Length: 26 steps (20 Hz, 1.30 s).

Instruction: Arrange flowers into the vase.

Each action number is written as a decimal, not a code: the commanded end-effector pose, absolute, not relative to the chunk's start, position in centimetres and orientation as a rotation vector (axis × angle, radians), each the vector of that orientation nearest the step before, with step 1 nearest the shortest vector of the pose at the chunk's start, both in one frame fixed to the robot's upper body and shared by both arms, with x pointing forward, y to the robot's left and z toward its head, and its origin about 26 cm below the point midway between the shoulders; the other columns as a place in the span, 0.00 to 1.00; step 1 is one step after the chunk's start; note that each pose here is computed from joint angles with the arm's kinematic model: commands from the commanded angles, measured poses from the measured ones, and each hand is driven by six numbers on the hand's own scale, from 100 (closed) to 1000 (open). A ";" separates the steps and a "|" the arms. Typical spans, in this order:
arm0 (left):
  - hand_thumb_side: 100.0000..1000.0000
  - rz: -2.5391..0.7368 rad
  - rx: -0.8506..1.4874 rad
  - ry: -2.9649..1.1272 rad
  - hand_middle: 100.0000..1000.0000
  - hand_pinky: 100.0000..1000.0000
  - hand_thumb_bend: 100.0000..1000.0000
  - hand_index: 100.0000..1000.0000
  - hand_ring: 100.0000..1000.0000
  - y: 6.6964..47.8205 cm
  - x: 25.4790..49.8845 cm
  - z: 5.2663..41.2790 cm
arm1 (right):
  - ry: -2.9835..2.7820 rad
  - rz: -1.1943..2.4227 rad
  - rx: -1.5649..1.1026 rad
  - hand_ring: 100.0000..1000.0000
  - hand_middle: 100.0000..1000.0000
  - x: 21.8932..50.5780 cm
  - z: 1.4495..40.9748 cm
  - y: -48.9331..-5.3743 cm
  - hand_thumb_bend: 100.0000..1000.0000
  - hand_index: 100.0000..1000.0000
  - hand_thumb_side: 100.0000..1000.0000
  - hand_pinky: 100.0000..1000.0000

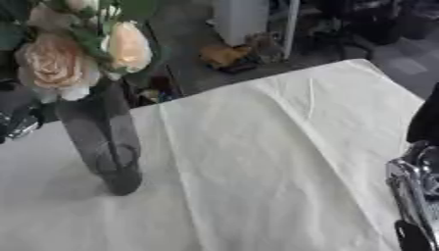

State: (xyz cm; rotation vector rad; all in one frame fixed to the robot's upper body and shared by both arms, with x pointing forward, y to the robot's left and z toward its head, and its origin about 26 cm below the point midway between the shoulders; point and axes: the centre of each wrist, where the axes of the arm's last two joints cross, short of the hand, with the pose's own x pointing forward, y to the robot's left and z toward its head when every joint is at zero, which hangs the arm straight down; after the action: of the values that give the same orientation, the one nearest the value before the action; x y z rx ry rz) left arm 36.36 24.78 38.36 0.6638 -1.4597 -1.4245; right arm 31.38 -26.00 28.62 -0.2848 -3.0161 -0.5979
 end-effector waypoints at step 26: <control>0.69 -1.419 0.544 -1.649 1.00 1.00 0.15 1.00 1.00 26.1 29.6 41.9 | -3.037 -0.622 -0.306 0.79 0.73 31.0 29.2 -26.4 0.00 0.81 0.63 0.70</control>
State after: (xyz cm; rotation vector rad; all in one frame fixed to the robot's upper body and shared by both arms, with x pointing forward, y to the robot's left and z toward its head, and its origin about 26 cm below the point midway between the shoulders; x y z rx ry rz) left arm 31.05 25.43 40.44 0.5324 -1.6688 -1.4391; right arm 31.37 -26.19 28.49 -0.2985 -3.0043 -0.6208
